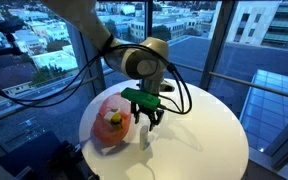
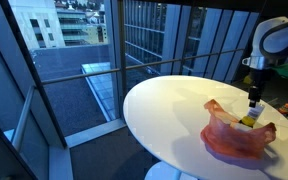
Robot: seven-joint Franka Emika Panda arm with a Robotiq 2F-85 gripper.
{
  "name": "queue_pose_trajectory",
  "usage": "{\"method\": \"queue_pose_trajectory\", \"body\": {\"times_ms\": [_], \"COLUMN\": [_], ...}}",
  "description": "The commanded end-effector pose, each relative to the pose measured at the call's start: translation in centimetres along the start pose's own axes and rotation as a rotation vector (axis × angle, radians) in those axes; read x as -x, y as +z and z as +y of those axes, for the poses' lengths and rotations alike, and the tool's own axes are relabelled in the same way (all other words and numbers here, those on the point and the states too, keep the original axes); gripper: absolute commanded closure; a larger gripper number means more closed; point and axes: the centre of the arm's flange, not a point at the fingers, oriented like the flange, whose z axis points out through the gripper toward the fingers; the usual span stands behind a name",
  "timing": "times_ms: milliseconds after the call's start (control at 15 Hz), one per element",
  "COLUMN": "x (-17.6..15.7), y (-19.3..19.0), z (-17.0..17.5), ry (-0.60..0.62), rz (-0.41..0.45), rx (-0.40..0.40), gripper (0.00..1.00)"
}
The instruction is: Remove one white bottle from the plastic bag and put it on the table.
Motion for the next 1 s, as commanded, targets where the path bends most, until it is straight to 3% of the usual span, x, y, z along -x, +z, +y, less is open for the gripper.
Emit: {"method": "queue_pose_trajectory", "body": {"times_ms": [0, 267, 533, 733, 800, 933], "x": [1.5, 2.6, 3.4, 3.7, 3.6, 3.6], "y": [-4.4, -9.0, -12.6, -14.1, -12.5, -13.0], "z": [-1.7, -4.2, -6.1, -6.9, -6.6, -6.8], "ry": [-0.054, -0.068, -0.053, -0.047, -0.065, -0.065], "rz": [0.015, -0.053, -0.097, -0.110, -0.099, -0.101], "rx": [-0.044, -0.083, -0.061, -0.060, -0.066, -0.065], "gripper": [0.00, 0.00, 0.00, 0.00, 0.00, 0.00]}}
